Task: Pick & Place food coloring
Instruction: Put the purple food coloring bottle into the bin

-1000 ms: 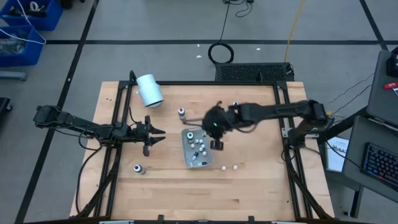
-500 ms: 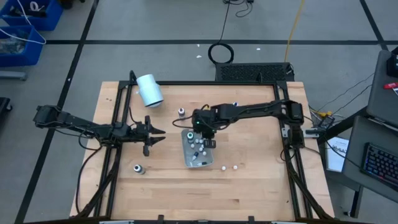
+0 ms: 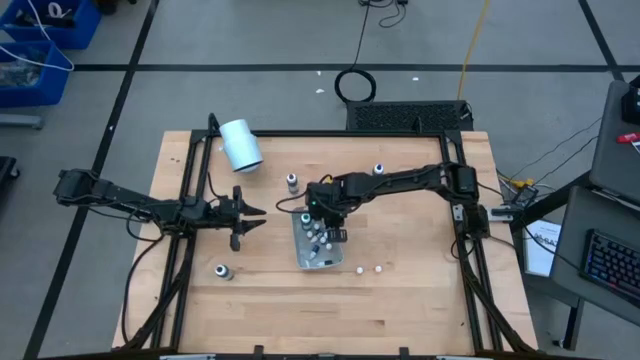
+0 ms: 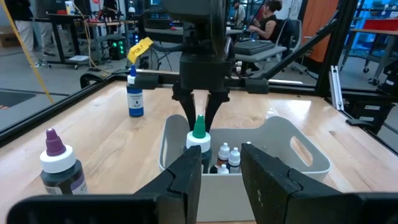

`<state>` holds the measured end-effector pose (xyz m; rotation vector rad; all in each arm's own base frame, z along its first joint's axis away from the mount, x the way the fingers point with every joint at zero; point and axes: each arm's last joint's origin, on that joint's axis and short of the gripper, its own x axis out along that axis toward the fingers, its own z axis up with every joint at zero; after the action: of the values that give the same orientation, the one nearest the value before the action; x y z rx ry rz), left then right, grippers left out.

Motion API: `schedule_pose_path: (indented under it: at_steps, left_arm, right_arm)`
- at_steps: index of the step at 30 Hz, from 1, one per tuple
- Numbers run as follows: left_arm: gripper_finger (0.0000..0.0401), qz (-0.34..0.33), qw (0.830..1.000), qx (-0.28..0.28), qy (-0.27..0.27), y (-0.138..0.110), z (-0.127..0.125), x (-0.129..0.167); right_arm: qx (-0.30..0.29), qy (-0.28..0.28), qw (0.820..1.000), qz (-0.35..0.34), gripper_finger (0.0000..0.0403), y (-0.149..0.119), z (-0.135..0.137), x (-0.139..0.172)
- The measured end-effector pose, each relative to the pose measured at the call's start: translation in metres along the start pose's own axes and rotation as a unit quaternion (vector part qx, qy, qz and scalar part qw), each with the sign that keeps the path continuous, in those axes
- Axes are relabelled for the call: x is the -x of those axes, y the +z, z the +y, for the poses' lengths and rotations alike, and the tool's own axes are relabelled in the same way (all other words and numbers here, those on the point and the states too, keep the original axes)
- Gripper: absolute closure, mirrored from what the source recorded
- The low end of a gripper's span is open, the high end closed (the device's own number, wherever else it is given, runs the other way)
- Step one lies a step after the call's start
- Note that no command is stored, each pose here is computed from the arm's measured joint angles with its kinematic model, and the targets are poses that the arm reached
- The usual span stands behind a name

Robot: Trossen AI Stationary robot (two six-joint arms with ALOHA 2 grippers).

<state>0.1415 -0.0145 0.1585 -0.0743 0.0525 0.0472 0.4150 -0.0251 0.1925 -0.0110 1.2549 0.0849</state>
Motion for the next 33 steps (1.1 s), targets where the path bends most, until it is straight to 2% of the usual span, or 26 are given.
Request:
schedule_pose_path:
  at_steps: [10,20,27,33]
  left_arm:
    - [0.0283,0.000,1.000,0.000,0.000,0.000,0.000,0.000]
    - [0.0283,0.000,1.000,0.000,0.000,0.000,0.000,0.000]
    - [0.0283,0.000,1.000,0.000,0.000,0.000,0.000,0.000]
    - [0.0283,0.000,1.000,0.000,0.000,0.000,0.000,0.000]
  right_arm:
    - [0.004,-0.001,1.000,0.005,0.0372,0.000,-0.004,-0.014]
    - [-0.003,0.000,1.000,0.012,0.0372,-0.001,-0.003,-0.014]
    - [-0.003,-0.001,1.000,0.008,0.0341,0.000,-0.003,-0.015]
    - [0.000,0.000,1.000,0.002,0.0332,0.001,-0.001,-0.013]
